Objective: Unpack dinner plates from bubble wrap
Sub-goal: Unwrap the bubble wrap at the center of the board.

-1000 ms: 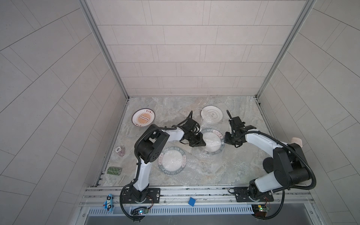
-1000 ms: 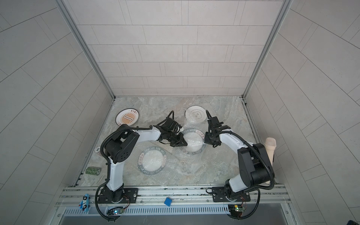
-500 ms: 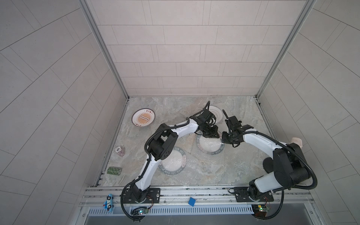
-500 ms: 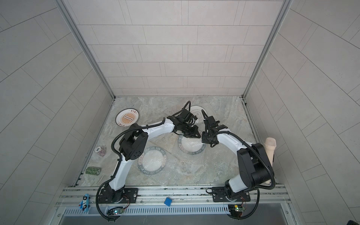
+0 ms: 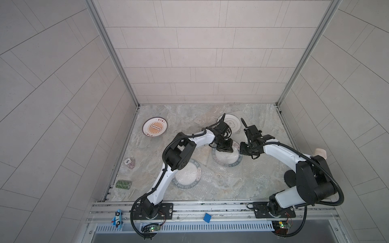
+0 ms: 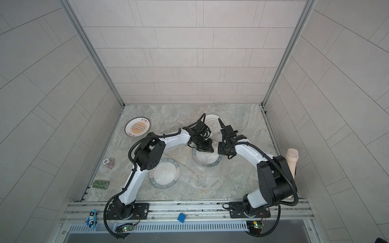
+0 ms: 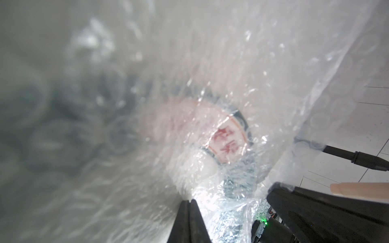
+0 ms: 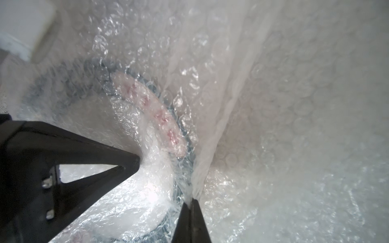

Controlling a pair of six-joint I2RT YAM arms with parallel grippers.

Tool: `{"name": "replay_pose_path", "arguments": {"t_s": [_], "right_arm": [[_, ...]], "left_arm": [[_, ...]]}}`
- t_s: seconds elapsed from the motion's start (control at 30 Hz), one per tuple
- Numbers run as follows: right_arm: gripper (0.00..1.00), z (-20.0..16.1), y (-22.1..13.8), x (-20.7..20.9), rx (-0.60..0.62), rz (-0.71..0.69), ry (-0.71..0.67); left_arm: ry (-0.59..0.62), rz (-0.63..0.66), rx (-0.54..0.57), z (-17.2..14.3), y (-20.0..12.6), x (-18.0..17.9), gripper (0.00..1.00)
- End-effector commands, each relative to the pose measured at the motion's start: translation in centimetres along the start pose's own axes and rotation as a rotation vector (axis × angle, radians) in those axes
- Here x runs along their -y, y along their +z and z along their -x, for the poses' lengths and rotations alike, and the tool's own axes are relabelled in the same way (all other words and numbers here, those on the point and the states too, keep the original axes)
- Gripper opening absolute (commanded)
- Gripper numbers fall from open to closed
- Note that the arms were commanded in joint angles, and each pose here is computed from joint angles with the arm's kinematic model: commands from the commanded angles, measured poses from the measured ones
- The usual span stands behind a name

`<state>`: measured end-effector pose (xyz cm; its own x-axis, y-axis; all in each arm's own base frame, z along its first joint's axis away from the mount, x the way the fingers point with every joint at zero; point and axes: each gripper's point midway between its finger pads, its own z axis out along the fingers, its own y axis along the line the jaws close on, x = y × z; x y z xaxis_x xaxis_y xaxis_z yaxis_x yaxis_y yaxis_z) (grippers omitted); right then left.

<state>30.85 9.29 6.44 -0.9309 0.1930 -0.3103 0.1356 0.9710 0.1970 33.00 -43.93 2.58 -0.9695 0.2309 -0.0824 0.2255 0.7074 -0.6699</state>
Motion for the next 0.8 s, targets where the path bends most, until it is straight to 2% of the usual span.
{"name": "replay_pose_path", "arguments": {"t_s": [0.0,0.27,0.4,0.5,0.6,0.7,0.77], "right_arm": [[0.00,0.8,-1.7,-0.7,0.036,0.068,0.016],[0.00,0.2,-2.6,-1.4,0.033,0.215,0.095],[0.00,-0.2,-2.4,-0.2,0.029,0.143,0.092],[0.35,-0.3,-2.6,1.3,0.003,-0.017,0.057],[0.45,-0.7,-2.2,0.5,0.002,-0.056,0.011],[0.47,-0.7,-1.2,0.0,-0.004,-0.085,-0.001],[0.44,-0.5,-0.7,0.5,-0.001,-0.124,0.007]], "left_arm": [[-0.083,0.169,-0.034,-1.8,0.7,-5.4,0.07],[-0.143,0.193,-0.037,-2.4,1.0,-7.9,0.07],[-0.138,0.164,-0.035,-2.3,1.0,-7.3,0.07],[-0.136,0.159,-0.032,-2.2,0.8,-7.1,0.07],[-0.142,0.153,-0.036,-2.3,1.0,-7.2,0.07],[-0.151,0.138,-0.036,-2.4,1.3,-7.1,0.07],[-0.151,0.135,-0.033,-2.4,1.2,-7.1,0.07]]}}
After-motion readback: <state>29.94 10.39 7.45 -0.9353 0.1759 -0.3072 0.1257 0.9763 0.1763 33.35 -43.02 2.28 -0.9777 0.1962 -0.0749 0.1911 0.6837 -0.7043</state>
